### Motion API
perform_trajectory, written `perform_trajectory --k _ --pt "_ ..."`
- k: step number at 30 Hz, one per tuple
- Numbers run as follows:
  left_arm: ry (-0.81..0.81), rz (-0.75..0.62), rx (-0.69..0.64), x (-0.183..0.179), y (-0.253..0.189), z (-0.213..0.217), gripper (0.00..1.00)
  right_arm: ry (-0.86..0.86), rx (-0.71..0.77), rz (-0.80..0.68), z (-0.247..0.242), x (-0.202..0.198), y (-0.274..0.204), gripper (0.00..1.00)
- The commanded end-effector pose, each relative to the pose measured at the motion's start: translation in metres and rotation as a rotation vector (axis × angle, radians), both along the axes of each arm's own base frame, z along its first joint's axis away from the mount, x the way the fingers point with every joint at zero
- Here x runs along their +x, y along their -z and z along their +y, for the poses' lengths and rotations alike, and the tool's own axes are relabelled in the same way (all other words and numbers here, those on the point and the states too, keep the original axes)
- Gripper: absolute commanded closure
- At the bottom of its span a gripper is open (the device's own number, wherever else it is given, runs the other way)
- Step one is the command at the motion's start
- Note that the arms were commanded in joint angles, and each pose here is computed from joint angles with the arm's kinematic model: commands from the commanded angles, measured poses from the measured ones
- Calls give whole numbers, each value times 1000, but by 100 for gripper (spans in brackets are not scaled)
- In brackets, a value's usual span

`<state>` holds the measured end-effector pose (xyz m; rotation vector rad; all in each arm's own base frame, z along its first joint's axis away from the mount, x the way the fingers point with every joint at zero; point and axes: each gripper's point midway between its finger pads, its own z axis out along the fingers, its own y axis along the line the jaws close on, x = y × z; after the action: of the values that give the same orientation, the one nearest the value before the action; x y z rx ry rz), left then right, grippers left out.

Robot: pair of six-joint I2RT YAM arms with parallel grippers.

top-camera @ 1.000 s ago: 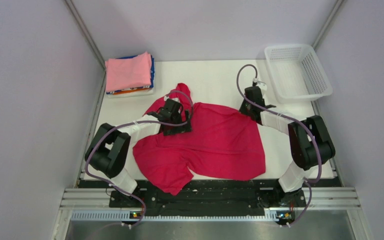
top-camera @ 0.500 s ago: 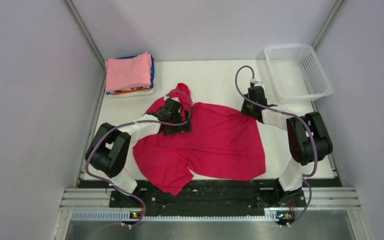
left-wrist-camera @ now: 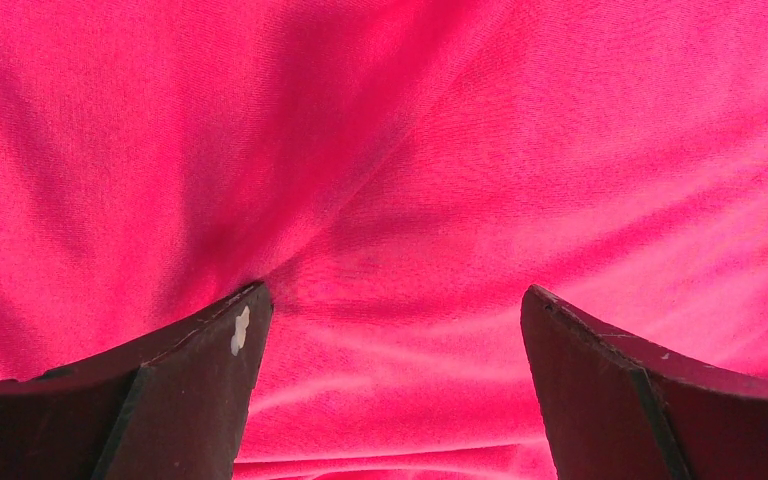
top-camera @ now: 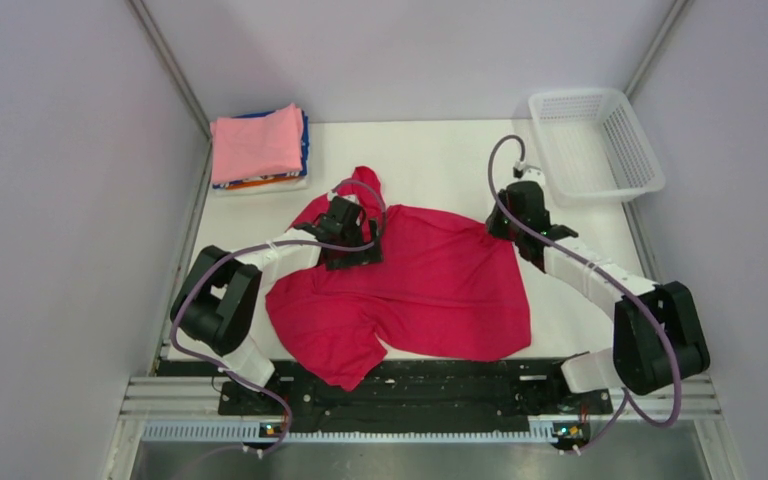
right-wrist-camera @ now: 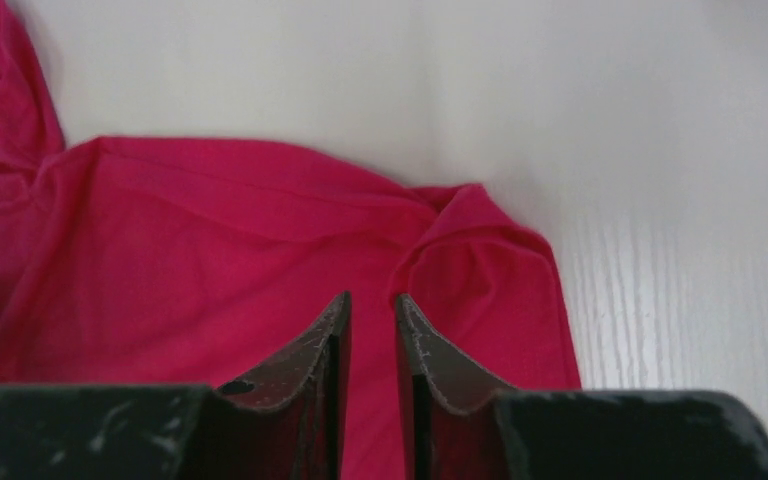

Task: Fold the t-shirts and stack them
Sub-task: Flatten out the tshirt

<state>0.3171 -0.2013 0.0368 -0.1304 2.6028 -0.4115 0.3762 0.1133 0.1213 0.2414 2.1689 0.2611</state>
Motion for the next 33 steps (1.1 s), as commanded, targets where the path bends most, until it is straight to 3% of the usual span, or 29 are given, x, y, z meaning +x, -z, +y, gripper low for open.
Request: perform_trajectory --k 1,4,20,22,26,33 --pt "-7 -31 -20 3 -9 0 1 17 13 103 10 -23 32 76" --pt "-8 -34 -22 3 -9 0 1 44 8 129 10 -19 45 68" --pt "-11 -30 -14 2 -7 2 1 155 -37 136 12 34 68 59" --pt "-12 -29 -12 2 -6 2 1 176 -49 145 9 36 71 67" --pt "-15 -25 0 2 -4 4 1 192 -47 123 9 44 65 98" --pt "-26 -12 11 1 0 8 1 242 16 49 -1 72 27 100"
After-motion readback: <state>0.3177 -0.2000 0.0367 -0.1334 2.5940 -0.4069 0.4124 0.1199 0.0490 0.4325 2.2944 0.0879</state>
